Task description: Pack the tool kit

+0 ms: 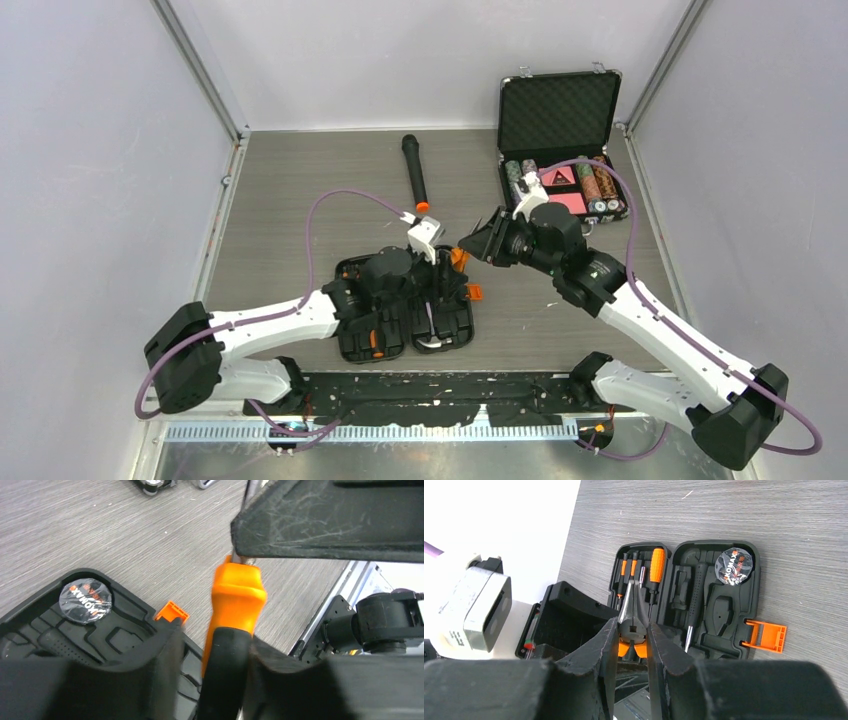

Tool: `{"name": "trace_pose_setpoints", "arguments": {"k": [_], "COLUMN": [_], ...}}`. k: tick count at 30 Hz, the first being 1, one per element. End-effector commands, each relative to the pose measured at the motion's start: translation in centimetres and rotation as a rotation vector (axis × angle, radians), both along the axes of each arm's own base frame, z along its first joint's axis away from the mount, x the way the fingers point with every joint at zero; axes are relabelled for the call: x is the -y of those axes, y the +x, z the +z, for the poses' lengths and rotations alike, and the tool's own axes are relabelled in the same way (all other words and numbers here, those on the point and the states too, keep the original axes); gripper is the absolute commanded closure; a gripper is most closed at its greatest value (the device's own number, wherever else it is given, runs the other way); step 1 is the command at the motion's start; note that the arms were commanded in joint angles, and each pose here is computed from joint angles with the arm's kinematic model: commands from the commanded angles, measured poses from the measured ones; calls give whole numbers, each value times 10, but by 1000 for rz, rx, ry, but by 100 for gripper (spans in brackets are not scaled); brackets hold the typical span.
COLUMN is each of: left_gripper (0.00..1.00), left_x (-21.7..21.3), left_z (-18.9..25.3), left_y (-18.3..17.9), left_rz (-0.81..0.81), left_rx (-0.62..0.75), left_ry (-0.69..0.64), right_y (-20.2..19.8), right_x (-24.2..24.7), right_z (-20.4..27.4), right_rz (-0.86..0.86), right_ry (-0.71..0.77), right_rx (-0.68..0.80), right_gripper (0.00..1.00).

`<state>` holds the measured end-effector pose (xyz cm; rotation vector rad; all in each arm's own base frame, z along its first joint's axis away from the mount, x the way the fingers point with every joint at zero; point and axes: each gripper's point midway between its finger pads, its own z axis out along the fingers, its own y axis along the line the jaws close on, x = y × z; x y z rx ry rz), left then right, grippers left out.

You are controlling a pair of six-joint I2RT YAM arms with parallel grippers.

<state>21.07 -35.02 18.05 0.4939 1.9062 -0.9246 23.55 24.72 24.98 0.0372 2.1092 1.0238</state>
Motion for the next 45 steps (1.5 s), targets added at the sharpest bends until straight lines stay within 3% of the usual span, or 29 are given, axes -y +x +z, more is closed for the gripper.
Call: {"name": "trace_pose_setpoints", "arguments": {"k": [1, 4, 7, 10, 17, 21, 25, 33, 39, 45], "left_gripper": [69, 90, 100, 100, 100, 100, 100, 100, 100, 100], "left_x": [9, 2, -9, -22, -59, -73, -92, -112, -111, -107], "left_z": [33, 35, 37, 38, 43, 52, 59, 64, 71, 71], "left_y": [4, -3, -13, -26, -62, -84, -90, -91, -91, -93], "left_rz": [-5, -32, -83, -164, -361, -470, -530, -621, -663, -691], "left_rx": [73, 86, 111, 122, 100, 110, 141, 190, 219, 222], "left_ry": [-88, -71, -24, 33, 181, 235, 358, 537, 561, 559], "right_y": [-2, -6, -9, -16, -58, -92, -99, -95, -100, -94], "right_x": [-1, 6, 17, 30, 44, 38, 35, 14, -15, -41], "right_z": [30, 32, 33, 42, 54, 68, 86, 92, 68, 43], "right_rz": [-14, -16, -22, 13, 332, 558, 681, 950, 1164, 1265], "right_ry": [91, 79, 34, -57, -287, -300, -374, -492, -555, -590], "right_rx": [71, 96, 148, 265, 633, 865, 994, 980, 924, 864], "right_gripper": [94, 89, 72, 55, 46, 42, 36, 37, 39, 41]}}
